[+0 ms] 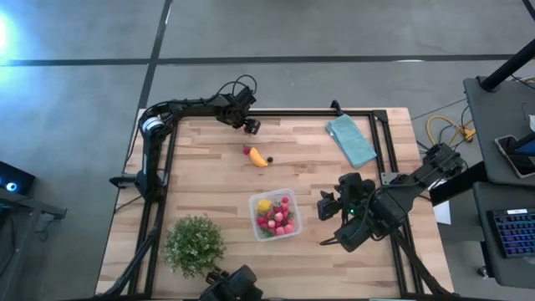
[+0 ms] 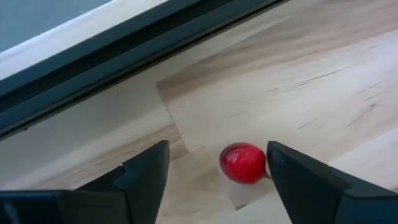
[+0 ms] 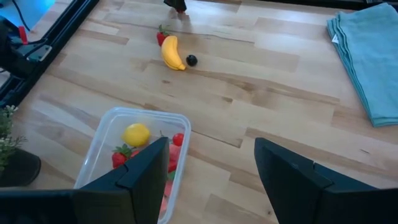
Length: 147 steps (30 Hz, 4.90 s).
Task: Pick and placing Produce into tupperware
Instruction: Put the red cherry into the transparent bin, then put the plum into the transparent bin
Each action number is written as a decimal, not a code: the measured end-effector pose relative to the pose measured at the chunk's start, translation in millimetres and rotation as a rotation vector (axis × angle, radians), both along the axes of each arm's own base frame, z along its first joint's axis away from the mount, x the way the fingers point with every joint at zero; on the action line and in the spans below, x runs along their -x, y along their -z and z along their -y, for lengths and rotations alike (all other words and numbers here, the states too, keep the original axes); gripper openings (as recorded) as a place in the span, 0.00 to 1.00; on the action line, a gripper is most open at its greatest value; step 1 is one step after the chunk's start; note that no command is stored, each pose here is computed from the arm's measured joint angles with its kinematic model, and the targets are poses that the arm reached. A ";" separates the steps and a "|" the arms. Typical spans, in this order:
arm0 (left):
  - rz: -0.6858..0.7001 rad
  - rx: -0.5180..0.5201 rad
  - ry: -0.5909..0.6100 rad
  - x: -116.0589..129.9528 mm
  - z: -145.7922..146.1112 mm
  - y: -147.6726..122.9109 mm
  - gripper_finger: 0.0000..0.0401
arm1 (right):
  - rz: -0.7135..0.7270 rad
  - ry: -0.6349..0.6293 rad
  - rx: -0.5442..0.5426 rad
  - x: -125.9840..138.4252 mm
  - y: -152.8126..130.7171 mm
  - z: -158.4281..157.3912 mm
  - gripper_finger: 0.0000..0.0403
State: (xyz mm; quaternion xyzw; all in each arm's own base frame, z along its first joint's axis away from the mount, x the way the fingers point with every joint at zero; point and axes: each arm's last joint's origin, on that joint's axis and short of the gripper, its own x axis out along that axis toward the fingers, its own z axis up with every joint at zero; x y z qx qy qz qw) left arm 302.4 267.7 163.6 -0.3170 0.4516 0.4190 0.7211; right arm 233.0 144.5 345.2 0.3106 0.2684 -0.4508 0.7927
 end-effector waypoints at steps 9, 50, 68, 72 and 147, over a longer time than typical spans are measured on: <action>0.010 0.019 0.010 0.3 1.3 1.9 0.53 | 0.000 0.000 0.000 0.0 0.0 0.0 0.57; 0.181 -0.068 0.293 -19.2 73.4 -81.8 0.22 | -0.071 0.062 -0.060 0.6 18.2 3.2 0.57; 0.362 0.031 0.572 -45.8 309.8 -128.1 0.22 | -0.287 -0.159 0.002 11.7 17.9 6.6 0.57; 0.266 0.081 0.546 -61.8 325.4 -91.7 0.22 | -0.295 -0.184 0.001 14.0 15.2 7.9 0.57; -0.028 -0.312 0.259 76.7 164.2 -84.3 0.70 | -0.487 -1.221 -0.083 -183.5 166.7 289.2 0.57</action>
